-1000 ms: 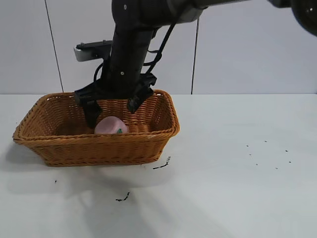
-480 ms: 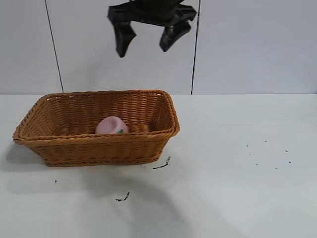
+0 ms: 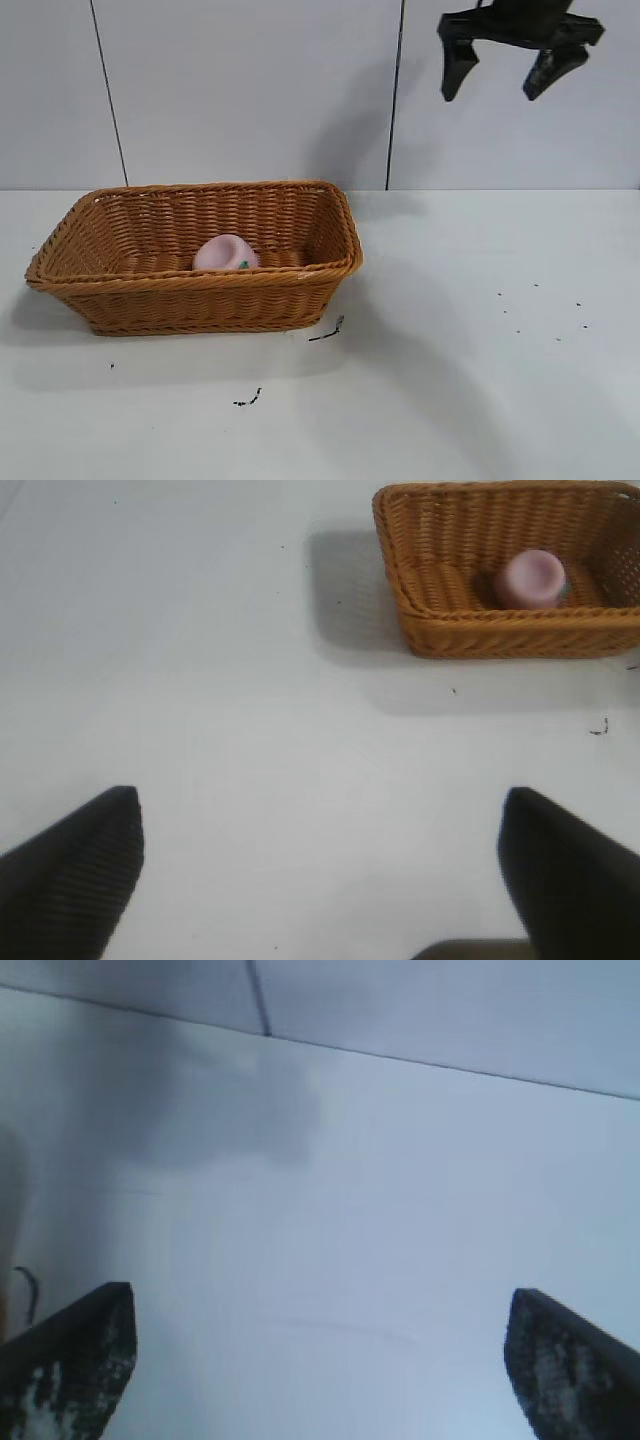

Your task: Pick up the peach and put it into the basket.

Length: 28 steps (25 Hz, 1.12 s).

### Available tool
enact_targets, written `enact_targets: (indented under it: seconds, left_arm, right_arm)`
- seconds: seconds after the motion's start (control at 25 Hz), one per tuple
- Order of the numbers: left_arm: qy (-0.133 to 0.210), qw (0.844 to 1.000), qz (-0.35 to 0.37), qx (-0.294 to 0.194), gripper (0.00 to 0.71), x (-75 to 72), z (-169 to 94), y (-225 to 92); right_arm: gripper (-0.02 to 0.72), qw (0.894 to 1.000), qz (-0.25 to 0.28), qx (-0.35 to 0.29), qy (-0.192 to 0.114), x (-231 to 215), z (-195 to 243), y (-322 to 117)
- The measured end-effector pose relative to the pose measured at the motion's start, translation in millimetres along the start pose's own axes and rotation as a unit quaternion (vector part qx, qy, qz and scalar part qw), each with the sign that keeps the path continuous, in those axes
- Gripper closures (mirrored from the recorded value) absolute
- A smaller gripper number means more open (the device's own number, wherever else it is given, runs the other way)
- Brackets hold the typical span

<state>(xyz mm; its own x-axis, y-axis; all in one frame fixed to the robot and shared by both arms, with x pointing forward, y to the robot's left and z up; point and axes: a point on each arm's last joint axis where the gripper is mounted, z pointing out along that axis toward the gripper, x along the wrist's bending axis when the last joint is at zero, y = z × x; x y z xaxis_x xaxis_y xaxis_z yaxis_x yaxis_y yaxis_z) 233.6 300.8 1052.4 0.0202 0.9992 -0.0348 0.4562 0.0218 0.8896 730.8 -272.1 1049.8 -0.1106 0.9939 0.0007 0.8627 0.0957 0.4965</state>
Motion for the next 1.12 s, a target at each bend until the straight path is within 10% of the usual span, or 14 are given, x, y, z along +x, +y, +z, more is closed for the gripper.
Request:
enact_targets:
  seconds: [0.72,1.12]
  left_arm:
    - [0.0,1.0,0.0,0.0,0.017,0.0,0.0,0.0]
    - [0.0,1.0,0.0,0.0,0.017,0.0,0.0,0.0]
  right_arm:
    - [0.008,0.996,0.037,0.085,-0.016,-27.1,-24.9,-30.5]
    - [0.008,0.99,0.037,0.137,-0.012,-6.8,-131.1,-156.1]
